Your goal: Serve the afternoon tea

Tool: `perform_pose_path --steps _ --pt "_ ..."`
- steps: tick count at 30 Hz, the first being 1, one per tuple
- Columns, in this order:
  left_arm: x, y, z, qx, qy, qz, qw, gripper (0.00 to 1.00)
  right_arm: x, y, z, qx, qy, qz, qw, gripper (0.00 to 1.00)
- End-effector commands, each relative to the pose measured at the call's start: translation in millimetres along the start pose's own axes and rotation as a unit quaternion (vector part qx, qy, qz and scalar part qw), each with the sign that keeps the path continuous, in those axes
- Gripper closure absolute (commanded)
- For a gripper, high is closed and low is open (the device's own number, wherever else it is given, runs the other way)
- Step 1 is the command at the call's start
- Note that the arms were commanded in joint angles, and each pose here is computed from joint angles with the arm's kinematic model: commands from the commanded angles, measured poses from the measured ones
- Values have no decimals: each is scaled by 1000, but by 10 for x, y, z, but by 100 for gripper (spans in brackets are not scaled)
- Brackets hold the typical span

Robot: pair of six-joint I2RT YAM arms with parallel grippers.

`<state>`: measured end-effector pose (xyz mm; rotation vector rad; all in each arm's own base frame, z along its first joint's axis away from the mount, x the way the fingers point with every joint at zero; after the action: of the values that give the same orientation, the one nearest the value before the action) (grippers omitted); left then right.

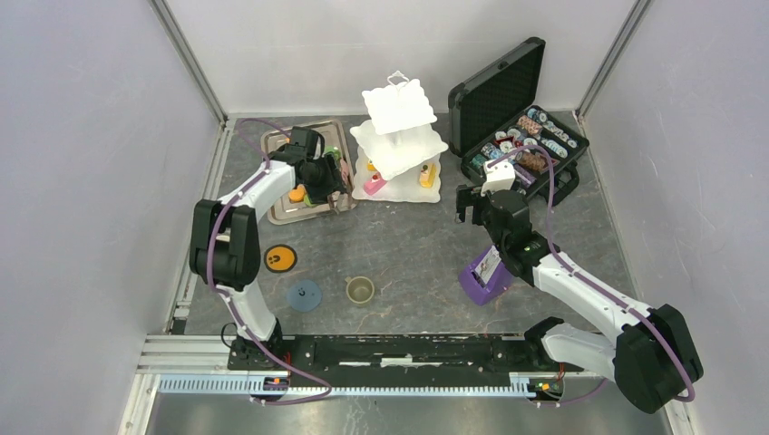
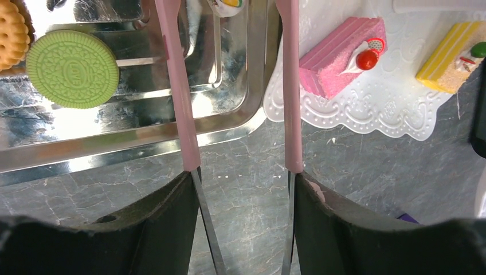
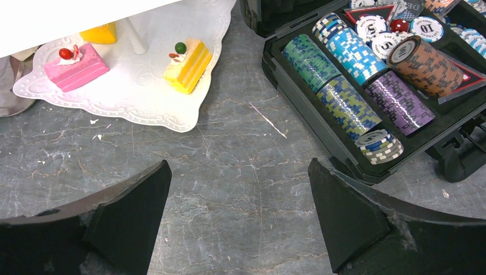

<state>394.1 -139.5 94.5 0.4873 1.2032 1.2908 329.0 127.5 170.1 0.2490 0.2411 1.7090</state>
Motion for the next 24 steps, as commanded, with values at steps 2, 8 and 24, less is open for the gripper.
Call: perform_pose_path --steps 2,8,24 --pt "-95 4 262 -40 -3 -7 999 37 33 -14 122 -20 -6 3 1000 2" --pt "-72 -52 259 -40 -5 -4 999 43 36 -11 124 -20 -7 4 1000 2" --pt "-16 306 279 -81 -39 9 996 74 40 -15 123 -19 -7 5 1000 2"
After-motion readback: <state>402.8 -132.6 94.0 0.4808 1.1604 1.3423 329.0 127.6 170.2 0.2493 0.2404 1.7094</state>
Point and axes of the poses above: each gripper's point midway between its finger pads, its own y axis back along the fingers, its own x axis along the line the jaws close on, z = x × y, the point moved 1 cm from there along y, back along the fingers, and after that the axes turned 2 degrees about -y, right-handed, at the moved point
